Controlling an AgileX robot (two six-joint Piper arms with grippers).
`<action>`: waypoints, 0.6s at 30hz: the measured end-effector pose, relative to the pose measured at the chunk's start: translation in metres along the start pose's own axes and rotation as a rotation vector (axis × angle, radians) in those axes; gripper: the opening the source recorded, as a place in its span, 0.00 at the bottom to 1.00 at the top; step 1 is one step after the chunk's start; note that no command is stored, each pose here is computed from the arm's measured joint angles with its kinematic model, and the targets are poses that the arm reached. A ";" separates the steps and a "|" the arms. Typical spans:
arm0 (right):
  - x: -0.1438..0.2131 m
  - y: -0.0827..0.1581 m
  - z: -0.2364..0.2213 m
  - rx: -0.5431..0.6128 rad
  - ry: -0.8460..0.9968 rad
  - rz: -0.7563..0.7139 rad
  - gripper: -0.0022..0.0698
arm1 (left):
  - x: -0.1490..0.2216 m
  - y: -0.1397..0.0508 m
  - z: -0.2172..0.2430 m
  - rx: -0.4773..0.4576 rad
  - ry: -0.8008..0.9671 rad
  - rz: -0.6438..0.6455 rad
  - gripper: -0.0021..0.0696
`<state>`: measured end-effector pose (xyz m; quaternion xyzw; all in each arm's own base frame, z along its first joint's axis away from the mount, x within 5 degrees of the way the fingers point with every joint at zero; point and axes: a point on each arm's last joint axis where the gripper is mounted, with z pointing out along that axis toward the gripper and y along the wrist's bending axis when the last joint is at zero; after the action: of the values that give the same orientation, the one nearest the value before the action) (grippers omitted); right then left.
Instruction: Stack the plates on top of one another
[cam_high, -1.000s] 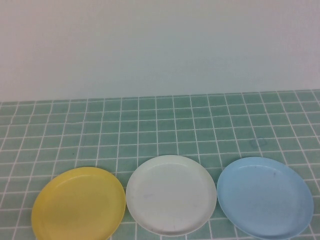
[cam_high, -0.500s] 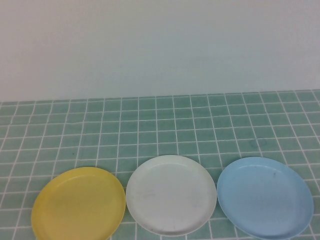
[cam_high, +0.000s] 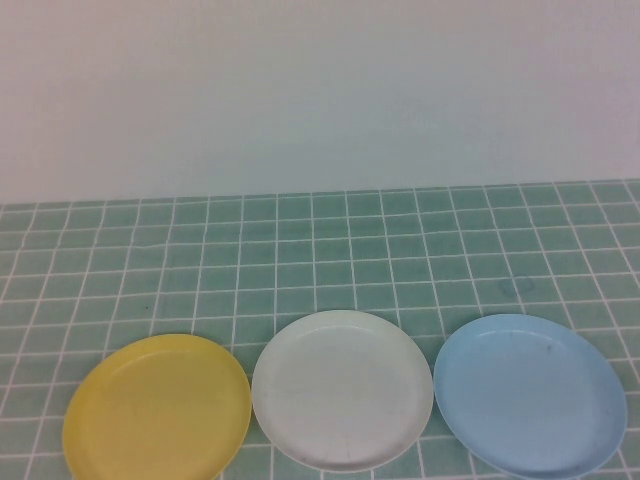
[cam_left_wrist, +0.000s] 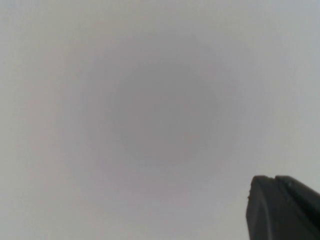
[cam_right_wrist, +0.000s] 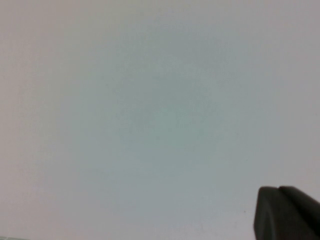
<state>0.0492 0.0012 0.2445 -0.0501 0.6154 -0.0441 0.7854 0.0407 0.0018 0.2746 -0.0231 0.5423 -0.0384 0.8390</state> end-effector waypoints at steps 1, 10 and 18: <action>0.000 0.000 0.000 0.000 0.000 0.000 0.03 | -0.001 0.000 0.000 -0.002 -0.010 -0.004 0.03; 0.001 0.000 0.000 -0.010 0.063 0.007 0.03 | 0.004 -0.006 -0.002 0.047 0.258 -0.022 0.03; 0.002 0.001 -0.003 -0.033 0.223 0.017 0.03 | 0.007 -0.010 -0.005 0.074 0.410 -0.064 0.03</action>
<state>0.0465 0.0015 0.2416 -0.0526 0.7002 -0.0323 0.7113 0.0382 -0.0086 0.2670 -0.0013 0.6988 -0.0888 0.7098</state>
